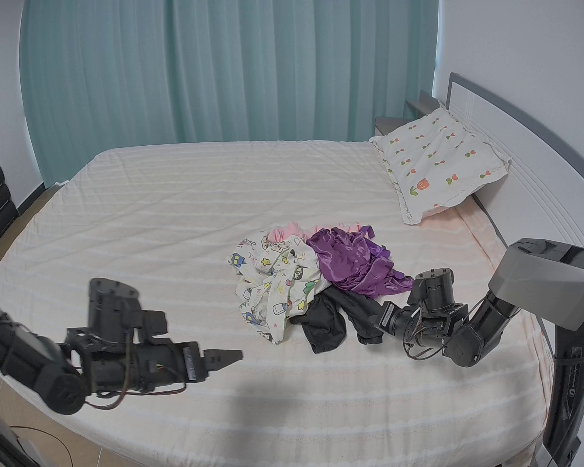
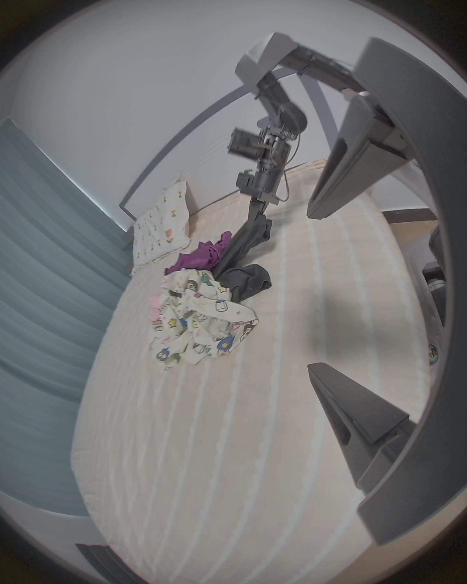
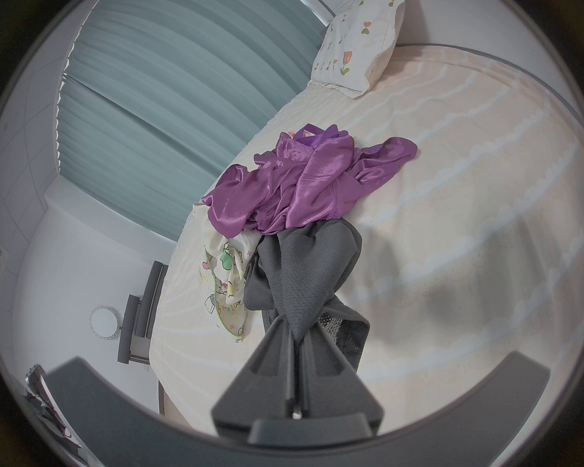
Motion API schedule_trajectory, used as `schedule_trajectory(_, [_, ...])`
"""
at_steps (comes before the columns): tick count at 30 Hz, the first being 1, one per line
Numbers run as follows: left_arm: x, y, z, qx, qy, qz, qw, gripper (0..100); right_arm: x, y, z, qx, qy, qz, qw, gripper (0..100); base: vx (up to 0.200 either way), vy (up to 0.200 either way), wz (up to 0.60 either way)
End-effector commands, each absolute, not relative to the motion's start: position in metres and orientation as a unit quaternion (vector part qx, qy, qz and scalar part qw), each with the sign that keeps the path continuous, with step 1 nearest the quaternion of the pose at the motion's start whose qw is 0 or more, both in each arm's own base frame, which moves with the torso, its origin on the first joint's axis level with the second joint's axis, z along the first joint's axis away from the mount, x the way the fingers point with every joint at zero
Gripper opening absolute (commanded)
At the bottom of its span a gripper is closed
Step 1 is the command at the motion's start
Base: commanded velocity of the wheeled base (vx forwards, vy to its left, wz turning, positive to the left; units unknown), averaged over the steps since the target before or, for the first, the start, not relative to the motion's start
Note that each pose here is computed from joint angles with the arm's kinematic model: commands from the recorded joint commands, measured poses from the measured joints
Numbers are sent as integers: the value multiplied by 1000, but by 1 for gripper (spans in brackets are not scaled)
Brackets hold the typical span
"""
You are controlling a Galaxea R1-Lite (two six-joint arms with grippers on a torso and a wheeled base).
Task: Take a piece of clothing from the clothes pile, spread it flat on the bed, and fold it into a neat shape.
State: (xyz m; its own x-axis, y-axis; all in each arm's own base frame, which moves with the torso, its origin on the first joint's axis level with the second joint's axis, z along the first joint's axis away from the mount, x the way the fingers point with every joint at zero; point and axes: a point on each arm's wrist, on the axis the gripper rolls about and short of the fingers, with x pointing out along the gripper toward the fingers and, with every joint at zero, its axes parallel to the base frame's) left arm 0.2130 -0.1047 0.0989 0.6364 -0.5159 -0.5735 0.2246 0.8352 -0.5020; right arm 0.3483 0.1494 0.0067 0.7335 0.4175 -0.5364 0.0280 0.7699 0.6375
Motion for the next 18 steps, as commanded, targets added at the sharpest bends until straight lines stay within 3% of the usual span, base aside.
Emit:
schedule_trajectory(1, [286, -194, 5, -206, 437, -197, 853, 100, 342, 148, 8, 322, 337, 115, 877, 0, 0, 0, 0])
schedule_trajectory(8, [313, -224, -32, -198, 429, -178, 863, 100, 342, 150, 9, 320, 330, 113, 881, 0, 0, 0, 0])
schedule_trajectory(18, [353, -258, -42, -203, 367, -177, 890, 100, 341, 152, 10, 321, 321, 112, 884, 0, 0, 0, 0])
